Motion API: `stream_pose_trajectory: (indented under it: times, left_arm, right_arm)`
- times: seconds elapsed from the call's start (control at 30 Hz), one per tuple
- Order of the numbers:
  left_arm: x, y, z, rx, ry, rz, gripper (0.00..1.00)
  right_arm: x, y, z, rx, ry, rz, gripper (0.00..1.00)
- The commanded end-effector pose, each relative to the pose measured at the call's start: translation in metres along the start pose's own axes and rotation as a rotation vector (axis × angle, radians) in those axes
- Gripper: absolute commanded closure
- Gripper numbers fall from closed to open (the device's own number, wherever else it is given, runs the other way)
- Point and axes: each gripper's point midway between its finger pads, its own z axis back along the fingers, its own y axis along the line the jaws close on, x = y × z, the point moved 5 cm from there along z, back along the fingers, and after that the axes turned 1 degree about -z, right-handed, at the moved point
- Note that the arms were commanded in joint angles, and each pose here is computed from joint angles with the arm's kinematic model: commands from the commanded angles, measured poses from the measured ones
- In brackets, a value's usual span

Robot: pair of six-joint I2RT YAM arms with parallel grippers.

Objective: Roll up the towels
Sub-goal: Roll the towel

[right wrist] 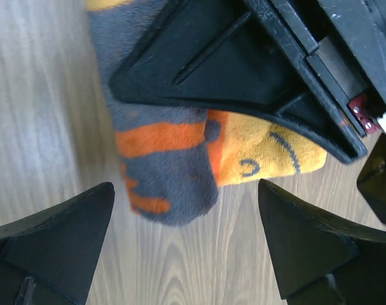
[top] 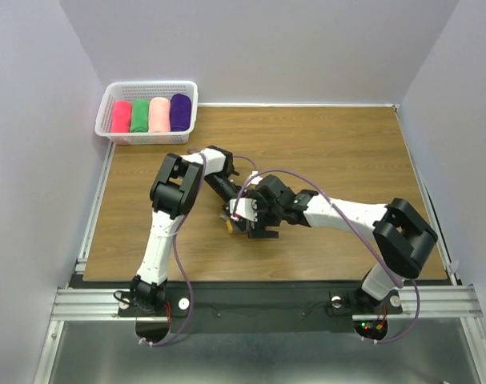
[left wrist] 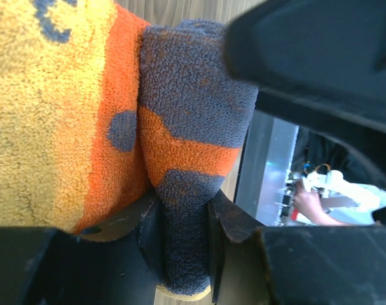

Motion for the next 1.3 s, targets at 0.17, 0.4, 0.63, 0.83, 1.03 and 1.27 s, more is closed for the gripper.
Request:
stream_pose_trajectory:
  times: [0.17, 0.4, 0.63, 0.83, 1.03, 1.27]
  left_arm:
    - [-0.041, 0.083, -0.008, 0.245, 0.288, -0.137, 0.6]
    - [-0.04, 0.083, -0.007, 0.248, 0.275, -0.14, 0.58]
    - [-0.034, 0.08, 0.0, 0.288, 0.227, -0.152, 0.51]
    - [-0.014, 0.05, 0.035, 0.347, 0.1, -0.245, 0.41]
    - [-0.004, 0.012, 0.089, 0.371, -0.094, -0.316, 0.34]
    - [-0.007, -0.016, 0.18, 0.475, -0.367, -0.35, 0.33]
  right_arm:
    - [0.016, 0.002, -0.025, 0.051, -0.092, 0.061, 0.13]
    - [0.027, 0.011, -0.029, 0.135, -0.14, -0.036, 0.14]
    - [0.011, 0.031, -0.04, 0.209, -0.109, -0.101, 0.65]
    - [-0.003, 0.043, -0.041, 0.329, -0.104, -0.19, 0.84]
    - [-0.006, 0.048, -0.032, 0.441, -0.1, -0.259, 0.85]
    - [-0.008, 0.051, -0.028, 0.52, -0.087, -0.358, 0.86]
